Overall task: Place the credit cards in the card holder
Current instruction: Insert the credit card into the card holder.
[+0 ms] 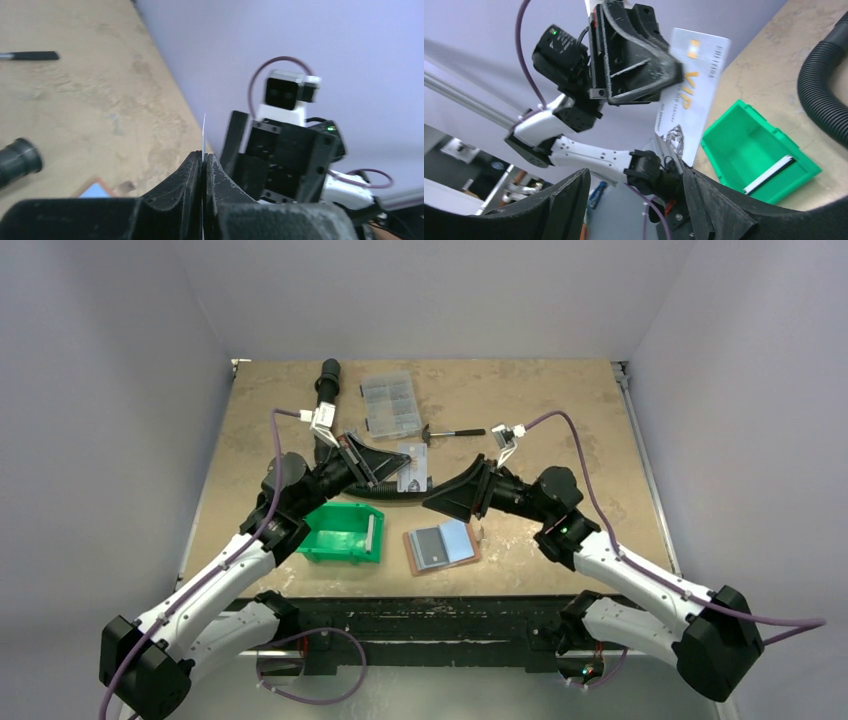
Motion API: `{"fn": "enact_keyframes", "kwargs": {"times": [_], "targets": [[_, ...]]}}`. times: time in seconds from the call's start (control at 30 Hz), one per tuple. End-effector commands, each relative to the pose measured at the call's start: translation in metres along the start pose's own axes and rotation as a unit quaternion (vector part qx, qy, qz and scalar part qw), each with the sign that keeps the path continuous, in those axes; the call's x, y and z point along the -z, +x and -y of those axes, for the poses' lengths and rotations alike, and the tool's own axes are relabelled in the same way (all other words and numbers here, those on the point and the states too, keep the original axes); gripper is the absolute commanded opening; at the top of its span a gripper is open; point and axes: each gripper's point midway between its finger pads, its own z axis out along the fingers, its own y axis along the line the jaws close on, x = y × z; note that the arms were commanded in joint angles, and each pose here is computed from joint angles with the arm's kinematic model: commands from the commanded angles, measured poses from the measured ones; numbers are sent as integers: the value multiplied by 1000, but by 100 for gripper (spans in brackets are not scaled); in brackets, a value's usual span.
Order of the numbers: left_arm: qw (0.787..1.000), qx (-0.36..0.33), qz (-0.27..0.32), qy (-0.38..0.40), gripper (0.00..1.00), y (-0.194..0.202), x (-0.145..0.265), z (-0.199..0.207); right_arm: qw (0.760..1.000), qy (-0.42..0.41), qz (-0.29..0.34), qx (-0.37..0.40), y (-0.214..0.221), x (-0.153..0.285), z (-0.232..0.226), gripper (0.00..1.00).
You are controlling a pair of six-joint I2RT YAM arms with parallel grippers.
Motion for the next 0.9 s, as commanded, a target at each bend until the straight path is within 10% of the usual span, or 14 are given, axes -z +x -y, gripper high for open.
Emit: {"fn": "enact_keyframes", "kwargs": {"times": [0.0, 0.63, 0.8, 0.87], "targets": [[989, 27, 40, 142, 0, -20, 9, 60, 997, -46, 47, -42, -19, -3, -20, 73], [983, 67, 26, 169, 0, 0, 19, 63, 987, -88, 113, -74, -55, -6, -25, 28], [986, 65, 5, 154, 0, 15, 13, 55, 986, -91, 121, -74, -65, -4, -17, 0], [993, 50, -13, 102, 25, 24, 8, 35, 987, -55, 127, -80, -67, 2, 5, 0]]}}
